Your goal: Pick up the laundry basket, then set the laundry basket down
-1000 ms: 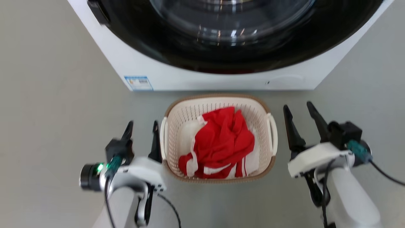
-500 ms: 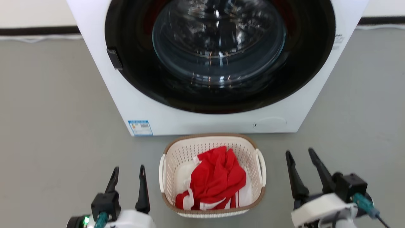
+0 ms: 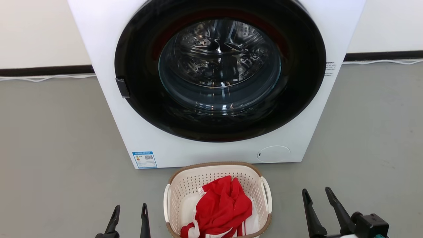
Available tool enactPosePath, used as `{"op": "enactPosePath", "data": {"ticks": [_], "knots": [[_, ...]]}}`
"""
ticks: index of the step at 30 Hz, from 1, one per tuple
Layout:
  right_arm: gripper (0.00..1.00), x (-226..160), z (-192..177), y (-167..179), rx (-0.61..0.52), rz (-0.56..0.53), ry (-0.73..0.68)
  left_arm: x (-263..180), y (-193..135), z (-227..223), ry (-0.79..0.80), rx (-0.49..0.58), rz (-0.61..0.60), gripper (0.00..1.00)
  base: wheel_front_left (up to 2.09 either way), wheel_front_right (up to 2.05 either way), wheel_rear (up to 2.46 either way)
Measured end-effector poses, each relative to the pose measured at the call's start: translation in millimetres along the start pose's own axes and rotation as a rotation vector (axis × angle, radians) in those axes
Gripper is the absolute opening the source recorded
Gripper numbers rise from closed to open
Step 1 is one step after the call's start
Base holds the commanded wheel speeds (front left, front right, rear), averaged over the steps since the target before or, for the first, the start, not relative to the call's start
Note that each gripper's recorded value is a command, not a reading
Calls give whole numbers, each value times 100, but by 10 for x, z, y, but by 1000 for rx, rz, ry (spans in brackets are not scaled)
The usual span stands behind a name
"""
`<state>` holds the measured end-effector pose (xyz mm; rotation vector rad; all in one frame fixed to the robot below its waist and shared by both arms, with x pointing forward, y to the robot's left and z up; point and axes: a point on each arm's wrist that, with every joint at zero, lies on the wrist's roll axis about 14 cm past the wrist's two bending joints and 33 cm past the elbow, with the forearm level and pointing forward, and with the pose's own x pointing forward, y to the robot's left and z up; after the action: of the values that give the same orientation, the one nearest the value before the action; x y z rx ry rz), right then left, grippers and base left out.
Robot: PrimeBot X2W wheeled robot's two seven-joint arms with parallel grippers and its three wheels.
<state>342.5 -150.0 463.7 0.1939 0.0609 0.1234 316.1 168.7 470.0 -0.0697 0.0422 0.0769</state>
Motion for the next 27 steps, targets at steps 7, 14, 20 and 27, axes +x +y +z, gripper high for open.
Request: {"op": "enactPosePath", "data": {"ticks": [7, 14, 20, 27], "knots": [[100, -51, 108, -21, 3, -10, -37, -66, 5, 87, -30, -8, -11, 100, 0, 0, 0], [100, -105, 88, -36, 4, -16, -33, -84, -15, 121, -42, -12, -23, 100, 0, 0, 0], [100, -100, 88, -35, 11, -16, -33, -90, -29, 120, -42, -7, -32, 100, 0, 0, 0], [0, -92, 80, -49, 13, -21, -30, -89, -36, 108, -39, 8, -41, 0, 0, 0, 0]]}}
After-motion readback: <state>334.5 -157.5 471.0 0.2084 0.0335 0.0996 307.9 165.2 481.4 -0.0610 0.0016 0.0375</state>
